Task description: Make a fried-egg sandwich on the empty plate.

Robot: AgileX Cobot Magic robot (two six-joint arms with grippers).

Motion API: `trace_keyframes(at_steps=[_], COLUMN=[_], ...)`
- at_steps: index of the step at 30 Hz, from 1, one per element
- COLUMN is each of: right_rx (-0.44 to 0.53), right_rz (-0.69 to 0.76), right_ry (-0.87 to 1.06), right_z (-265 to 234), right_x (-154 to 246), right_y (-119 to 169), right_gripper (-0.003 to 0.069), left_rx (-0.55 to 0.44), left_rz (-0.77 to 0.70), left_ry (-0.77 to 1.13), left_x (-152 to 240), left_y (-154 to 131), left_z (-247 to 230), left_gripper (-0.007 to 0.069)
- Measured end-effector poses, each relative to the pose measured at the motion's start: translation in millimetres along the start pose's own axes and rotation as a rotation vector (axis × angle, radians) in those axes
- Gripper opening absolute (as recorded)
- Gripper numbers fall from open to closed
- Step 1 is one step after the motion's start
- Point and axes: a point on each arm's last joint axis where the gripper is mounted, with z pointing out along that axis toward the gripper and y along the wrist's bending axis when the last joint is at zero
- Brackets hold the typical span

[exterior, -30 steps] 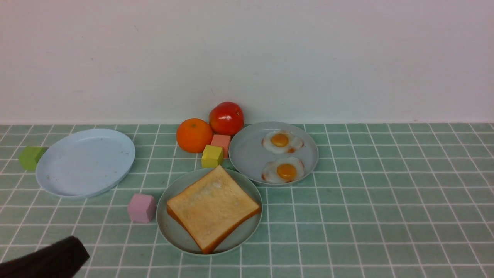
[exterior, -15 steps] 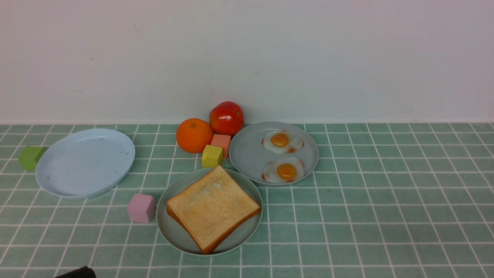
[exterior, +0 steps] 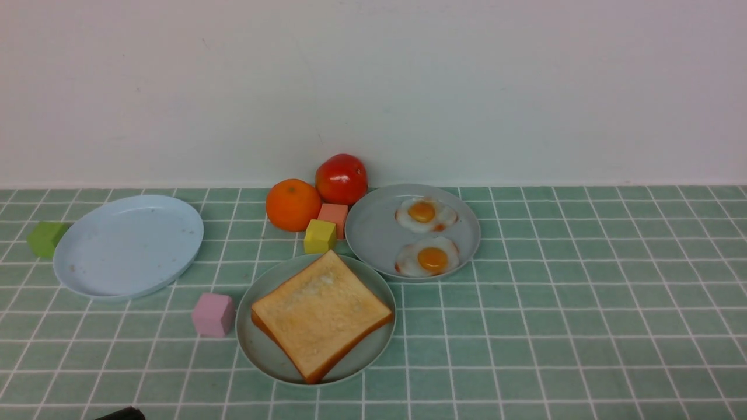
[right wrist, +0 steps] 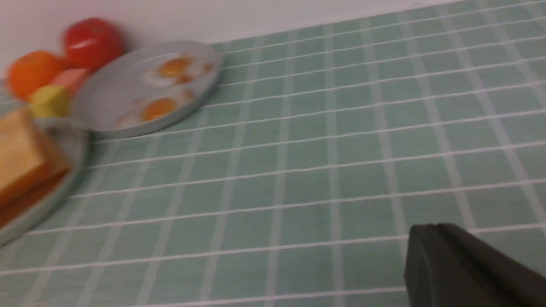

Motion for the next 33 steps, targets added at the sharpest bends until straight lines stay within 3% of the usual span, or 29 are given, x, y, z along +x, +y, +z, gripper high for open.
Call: trace_keyframes(at_steps=[3,10,33], right_rx=[0.048,0.034,0.001], right_rz=[-0.033,-0.136,-0.157], right_ry=[-0.030,-0.034,-0.016], right_z=[-2,-5,-5], right_x=[10,18,19], right_y=[-5,-4,-2], right_gripper=[-0.0014,-0.0014,-0.0009], left_rx=[-0.001,-0.002,-0.002], left_rz=[0.000,0.000,0.000], left_ry=[0.002,0.007,0.007], left_x=[0,1,1], left_y=[0,0,0], left_z=[0,0,0], left_gripper=[-0.0012,-0.0010,0.0001])
